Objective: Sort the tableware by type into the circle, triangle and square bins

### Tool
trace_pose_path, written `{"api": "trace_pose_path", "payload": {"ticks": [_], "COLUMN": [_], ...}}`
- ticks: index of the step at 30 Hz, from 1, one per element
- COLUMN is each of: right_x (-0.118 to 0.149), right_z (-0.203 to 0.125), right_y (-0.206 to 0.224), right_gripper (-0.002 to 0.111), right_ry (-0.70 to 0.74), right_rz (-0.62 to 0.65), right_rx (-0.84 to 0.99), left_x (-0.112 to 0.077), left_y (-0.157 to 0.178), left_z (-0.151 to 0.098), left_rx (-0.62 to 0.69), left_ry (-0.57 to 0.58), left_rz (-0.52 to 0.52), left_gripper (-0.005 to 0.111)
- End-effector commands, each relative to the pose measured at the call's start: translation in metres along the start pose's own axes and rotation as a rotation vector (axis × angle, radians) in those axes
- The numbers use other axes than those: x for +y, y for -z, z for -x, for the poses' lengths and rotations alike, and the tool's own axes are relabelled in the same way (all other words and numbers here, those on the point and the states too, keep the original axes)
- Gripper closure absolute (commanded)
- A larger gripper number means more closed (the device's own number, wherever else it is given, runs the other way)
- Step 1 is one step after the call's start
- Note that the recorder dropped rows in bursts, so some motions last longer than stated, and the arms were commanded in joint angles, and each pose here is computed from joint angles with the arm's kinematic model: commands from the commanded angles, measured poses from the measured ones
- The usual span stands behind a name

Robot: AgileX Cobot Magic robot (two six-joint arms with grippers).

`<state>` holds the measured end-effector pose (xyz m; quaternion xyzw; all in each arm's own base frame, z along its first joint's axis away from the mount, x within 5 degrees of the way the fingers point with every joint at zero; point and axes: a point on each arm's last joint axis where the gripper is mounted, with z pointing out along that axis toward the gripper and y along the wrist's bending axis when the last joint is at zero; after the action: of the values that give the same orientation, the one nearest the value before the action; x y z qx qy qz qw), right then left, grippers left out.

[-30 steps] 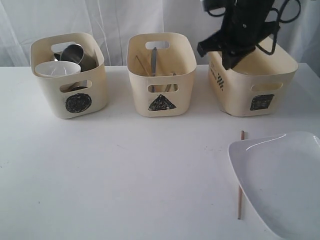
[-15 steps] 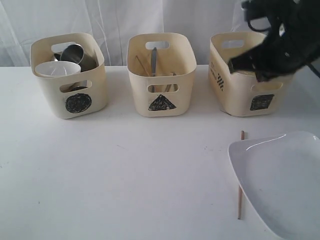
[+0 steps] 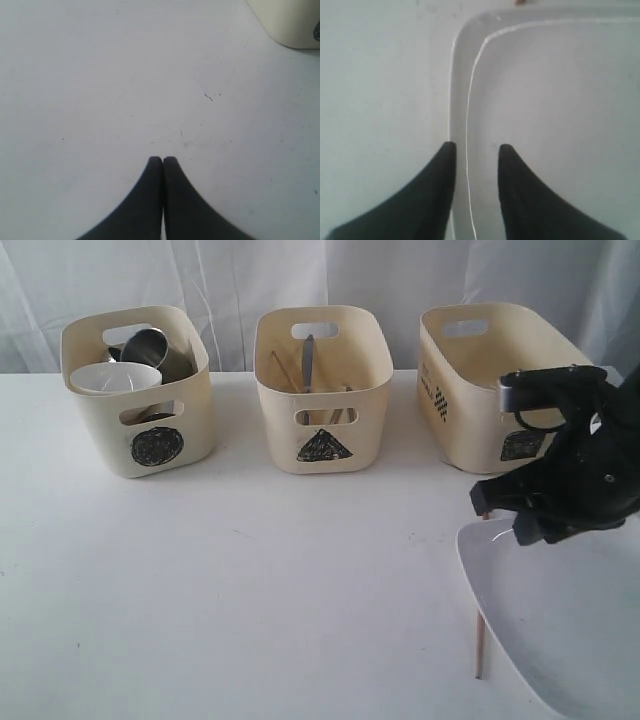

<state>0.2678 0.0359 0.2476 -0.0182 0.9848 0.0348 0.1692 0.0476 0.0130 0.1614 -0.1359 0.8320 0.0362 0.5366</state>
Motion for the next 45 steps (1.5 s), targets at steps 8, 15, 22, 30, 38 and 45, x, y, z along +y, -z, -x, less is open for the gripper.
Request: {"api": "trace_pose_path", "payload": {"ticks": [8, 15, 22, 30, 38, 45], "right_x": [0.001, 0.002, -0.009, -0.024, -0.026, -0.014], "right_z": [0.051, 0.080, 0.082, 0.081, 0.077, 0.076], "right_y": [-0.071, -0.096, -0.112, -0.132, -0.154, -0.157], "right_gripper": [0.051, 0.051, 0.051, 0.051, 0.051, 0.051], "right_ry": [-0.022, -0.045, -0.048, -0.061, -0.065, -0.081], "right_rz": [0.006, 0.000, -0.077, -0.103, -0.100, 0.000], "right_rx": [-0.075, -0.073, -0.052, -0.035, -0.010, 0.004], "left_x": [0.000, 0.000, 0.000, 0.000, 0.000, 0.000], "left_y": [0.000, 0.000, 0.000, 0.000, 0.000, 0.000], "left_z": [-0.001, -0.001, -0.001, -0.001, -0.001, -0.001], "left_rx": [0.003, 0.003, 0.003, 0.003, 0.003, 0.003], "left_ry": [0.003, 0.003, 0.003, 0.003, 0.003, 0.003], "left_rz": [0.000, 0.000, 0.000, 0.000, 0.000, 0.000], "left_gripper": [0.107, 0.107, 0.107, 0.107, 0.107, 0.107]}}
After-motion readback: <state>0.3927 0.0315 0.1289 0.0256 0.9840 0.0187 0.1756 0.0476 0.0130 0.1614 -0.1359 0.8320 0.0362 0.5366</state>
